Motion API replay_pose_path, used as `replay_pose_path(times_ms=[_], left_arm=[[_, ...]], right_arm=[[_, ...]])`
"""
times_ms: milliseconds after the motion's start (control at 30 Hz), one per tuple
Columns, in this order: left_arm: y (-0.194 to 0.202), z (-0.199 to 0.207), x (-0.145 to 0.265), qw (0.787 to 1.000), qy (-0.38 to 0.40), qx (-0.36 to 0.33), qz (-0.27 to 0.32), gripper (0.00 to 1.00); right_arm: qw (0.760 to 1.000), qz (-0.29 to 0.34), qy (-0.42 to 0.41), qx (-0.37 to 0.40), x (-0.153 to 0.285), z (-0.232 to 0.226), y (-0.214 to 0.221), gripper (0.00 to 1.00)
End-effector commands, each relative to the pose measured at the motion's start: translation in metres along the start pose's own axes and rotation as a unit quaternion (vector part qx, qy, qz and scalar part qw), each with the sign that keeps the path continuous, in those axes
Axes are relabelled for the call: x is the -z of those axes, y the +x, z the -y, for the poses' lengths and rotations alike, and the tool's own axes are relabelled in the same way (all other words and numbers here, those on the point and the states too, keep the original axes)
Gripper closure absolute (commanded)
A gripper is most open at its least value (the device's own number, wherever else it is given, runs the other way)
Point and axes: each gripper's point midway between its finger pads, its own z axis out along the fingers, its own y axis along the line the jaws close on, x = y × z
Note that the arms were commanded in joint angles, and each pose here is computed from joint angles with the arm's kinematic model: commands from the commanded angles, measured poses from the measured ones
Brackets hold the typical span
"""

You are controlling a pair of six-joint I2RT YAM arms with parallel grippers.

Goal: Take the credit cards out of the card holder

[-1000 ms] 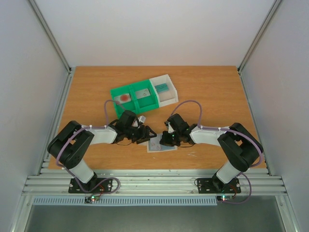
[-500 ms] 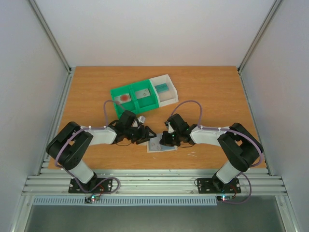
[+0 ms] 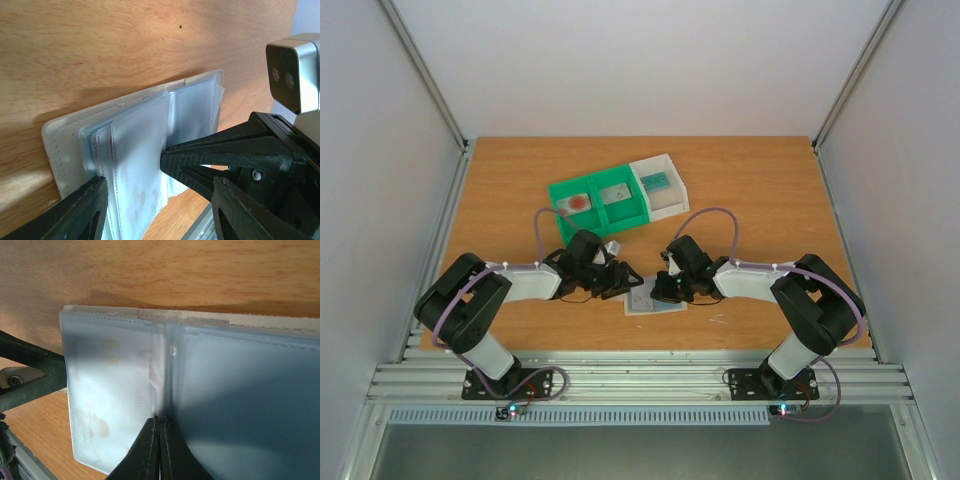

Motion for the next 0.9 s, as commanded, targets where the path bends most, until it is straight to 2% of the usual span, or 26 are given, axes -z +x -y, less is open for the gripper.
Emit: replay_pose_path(times_ms=[0, 267, 433, 500, 633, 700, 867], left_arm=[[0.001, 0.004, -0.002, 1.0, 0.009, -0.012, 0.001, 0.42], [0.002, 0.007, -0.003, 1.0, 0.013, -0.013, -0.002, 0.52], [0.005, 0.011, -0.004, 1.0, 0.017, -0.014, -0.01, 0.73], [0.005, 0.013, -0.004, 1.0, 0.017, -0.016, -0.011, 0.78], [0.006, 0.016, -0.004, 1.0, 0.018, -0.019, -0.014, 0.77], [0.006, 0.019, -0.004, 1.0, 0.015, -0.021, -0.015, 0.69], [0.011, 0.024, -0.008, 0.999, 0.014, -0.032, -0.027, 0.72]], right_arm=[[0.999, -0.012, 0.049, -0.011, -0.007, 0.029, 0.013, 0.99], [0.999, -0.014, 0.041, -0.011, -0.008, 0.027, 0.014, 0.99], [0.999, -0.01, 0.029, -0.01, -0.007, 0.022, 0.012, 0.98], [1.0, -0.009, 0.019, -0.011, -0.006, 0.018, 0.011, 0.96], [1.0, -0.002, 0.013, -0.012, -0.003, 0.014, 0.009, 0.91], [1.0, 0.009, 0.017, -0.011, 0.0, 0.015, 0.006, 0.9], [1.0, 0.014, 0.005, -0.011, -0.001, 0.009, 0.003, 0.9]])
